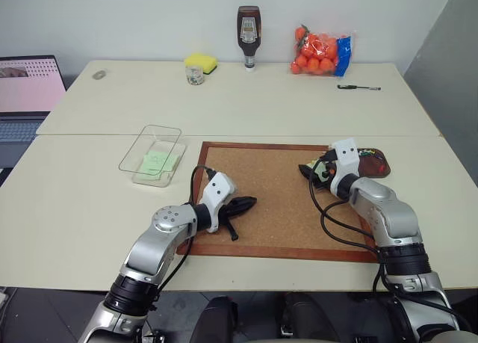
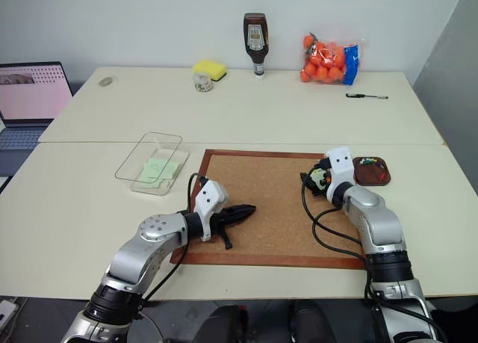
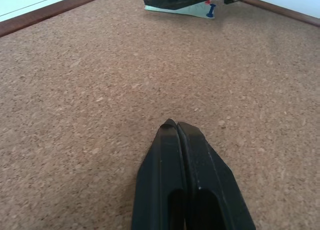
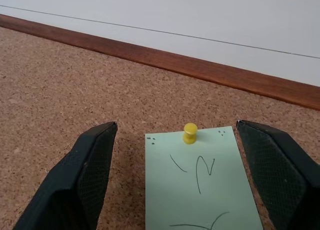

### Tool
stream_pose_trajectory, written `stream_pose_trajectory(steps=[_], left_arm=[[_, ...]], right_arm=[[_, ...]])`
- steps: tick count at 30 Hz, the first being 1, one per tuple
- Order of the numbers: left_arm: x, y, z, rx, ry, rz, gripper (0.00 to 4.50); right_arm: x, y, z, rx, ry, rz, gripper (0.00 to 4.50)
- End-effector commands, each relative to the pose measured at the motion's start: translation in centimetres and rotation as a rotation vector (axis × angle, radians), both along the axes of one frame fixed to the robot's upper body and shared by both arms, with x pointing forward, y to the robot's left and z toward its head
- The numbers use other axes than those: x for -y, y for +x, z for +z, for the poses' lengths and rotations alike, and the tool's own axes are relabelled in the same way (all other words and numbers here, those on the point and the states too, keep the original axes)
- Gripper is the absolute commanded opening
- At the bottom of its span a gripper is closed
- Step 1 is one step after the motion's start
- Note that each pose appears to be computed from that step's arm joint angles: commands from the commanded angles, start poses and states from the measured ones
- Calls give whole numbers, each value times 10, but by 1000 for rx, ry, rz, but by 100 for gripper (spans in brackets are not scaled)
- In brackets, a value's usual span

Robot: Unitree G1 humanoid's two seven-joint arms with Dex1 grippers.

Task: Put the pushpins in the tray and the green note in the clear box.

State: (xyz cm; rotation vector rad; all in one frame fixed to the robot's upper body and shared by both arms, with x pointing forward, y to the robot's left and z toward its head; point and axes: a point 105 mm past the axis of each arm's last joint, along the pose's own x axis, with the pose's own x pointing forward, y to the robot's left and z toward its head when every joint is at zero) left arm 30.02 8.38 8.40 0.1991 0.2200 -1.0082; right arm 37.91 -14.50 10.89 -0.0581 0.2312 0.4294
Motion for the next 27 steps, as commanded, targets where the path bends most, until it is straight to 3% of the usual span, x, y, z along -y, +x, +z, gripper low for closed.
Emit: stream_pose_trajectory(steps=[1,3,6,19,21,27], left_arm=[[3,-1,10,45,-1,-6,0],[3,-1,10,47,-2,-3,0],[3,-1,10,49,-3,1,0],[4,-2,10,49,-9,0,0],[5,-2,9,48,-9,-1,0],[5,-3,5,36,1,-2,0]], right_arm=[[-3,4,15,65,-4,19,386],[-4,5,13,64,-11,21,367],[-4,6,11,66,-19,21,287],[1,11,11,79,-43,1,58],[2,11,12,83,-45,1,7],[-2,6,26,135,-21,26,2]])
